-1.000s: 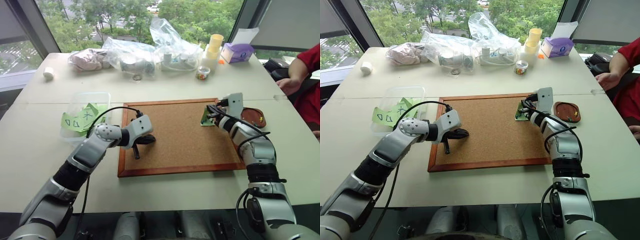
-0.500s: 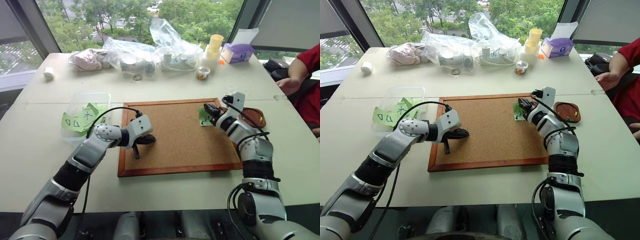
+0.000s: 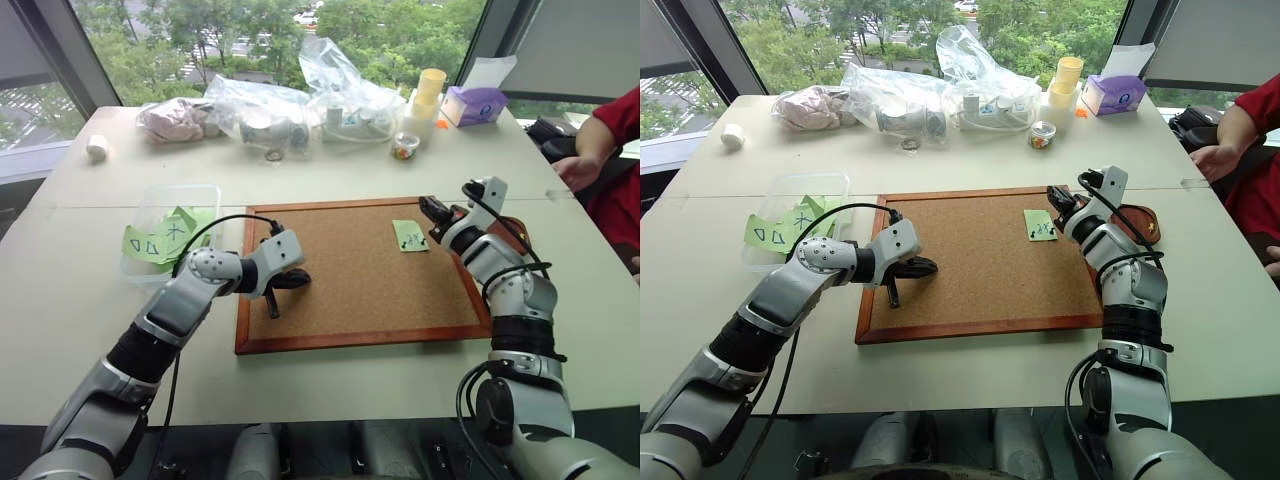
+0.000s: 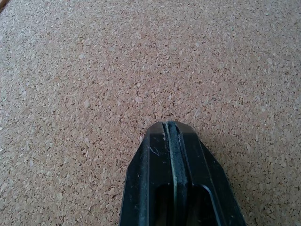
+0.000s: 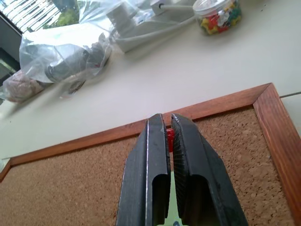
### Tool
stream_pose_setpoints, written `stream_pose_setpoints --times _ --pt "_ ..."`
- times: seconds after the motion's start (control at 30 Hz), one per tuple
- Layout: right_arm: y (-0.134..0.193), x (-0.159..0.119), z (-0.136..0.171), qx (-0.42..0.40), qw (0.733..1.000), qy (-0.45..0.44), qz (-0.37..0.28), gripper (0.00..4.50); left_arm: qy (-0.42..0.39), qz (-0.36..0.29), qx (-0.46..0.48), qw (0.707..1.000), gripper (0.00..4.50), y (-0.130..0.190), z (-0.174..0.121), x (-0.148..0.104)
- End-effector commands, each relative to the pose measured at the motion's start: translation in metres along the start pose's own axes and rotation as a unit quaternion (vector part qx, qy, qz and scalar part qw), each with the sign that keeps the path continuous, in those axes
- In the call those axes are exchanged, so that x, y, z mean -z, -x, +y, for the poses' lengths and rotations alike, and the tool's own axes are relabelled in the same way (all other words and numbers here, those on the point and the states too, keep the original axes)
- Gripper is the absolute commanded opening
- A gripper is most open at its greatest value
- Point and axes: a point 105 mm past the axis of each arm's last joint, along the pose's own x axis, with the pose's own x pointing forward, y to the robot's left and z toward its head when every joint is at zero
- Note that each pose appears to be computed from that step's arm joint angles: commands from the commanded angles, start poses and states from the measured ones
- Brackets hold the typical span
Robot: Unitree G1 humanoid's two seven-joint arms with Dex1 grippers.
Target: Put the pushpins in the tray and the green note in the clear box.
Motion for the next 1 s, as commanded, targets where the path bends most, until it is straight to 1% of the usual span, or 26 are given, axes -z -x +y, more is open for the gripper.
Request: stream_pose_setpoints --times 0.03,0.13,0.17,0.2,0.27,0.3,0.37,0.5,0.57,0.67,0.73,0.83,0.9,1.0 --pt "0.0 -0.014 0.004 -0.007 1.0 0.01 -0.022 0.11 0.026 0.045 0.014 0.999 0.0 -0.005 -0.008 0.026" --pt "0.003 -0.017 0.001 0.003 0.999 0.028 -0.028 0.11 0.025 0.045 0.014 0.999 0.0 -0.005 -0.008 0.026" --pt "0.005 -0.022 -0.002 0.01 0.998 0.04 -0.038 0.11 0.025 0.046 0.014 0.999 0.0 -0.005 -0.008 0.026" --pt "0.013 -0.035 -0.013 0.039 0.995 0.066 -0.062 0.11 0.024 0.046 0.013 0.999 0.0 -0.004 -0.008 0.026" --pt "0.037 -0.061 -0.041 0.125 0.973 0.176 -0.087 0.11 0.023 0.046 0.007 0.999 0.0 -0.001 -0.006 0.026" --pt "0.047 -0.067 -0.051 0.156 0.959 0.219 -0.085 0.11 0.023 0.046 0.005 0.999 0.0 0.001 -0.005 0.026" --pt "0.061 -0.072 -0.066 0.198 0.946 0.244 -0.08 0.11 0.016 0.048 0.002 0.999 0.0 0.003 -0.003 0.026" --pt "0.077 -0.069 -0.088 0.25 0.935 0.246 -0.059 0.11 -0.004 0.059 -0.003 0.998 0.0 0.008 0.004 0.029" --pt "0.079 -0.065 -0.095 0.26 0.936 0.234 -0.049 0.11 -0.007 0.06 -0.004 0.998 0.0 0.009 0.007 0.03" --pt "0.072 -0.054 -0.099 0.251 0.946 0.201 -0.029 0.11 -0.01 0.058 -0.002 0.998 0.0 0.008 0.009 0.029" --pt "0.068 -0.051 -0.1 0.248 0.948 0.196 -0.024 0.11 -0.011 0.057 0.0 0.998 0.0 0.007 0.01 0.029" --pt "0.058 -0.038 -0.097 0.219 0.961 0.169 0.003 0.11 -0.01 0.055 0.003 0.998 0.0 0.004 0.008 0.028" --pt "0.055 -0.034 -0.102 0.23 0.959 0.166 0.008 0.11 -0.01 0.052 0.004 0.999 0.0 0.003 0.006 0.027" --pt "0.053 -0.033 -0.107 0.235 0.958 0.166 0.008 0.95 -0.008 0.05 0.004 0.999 0.0 0.002 0.006 0.026"
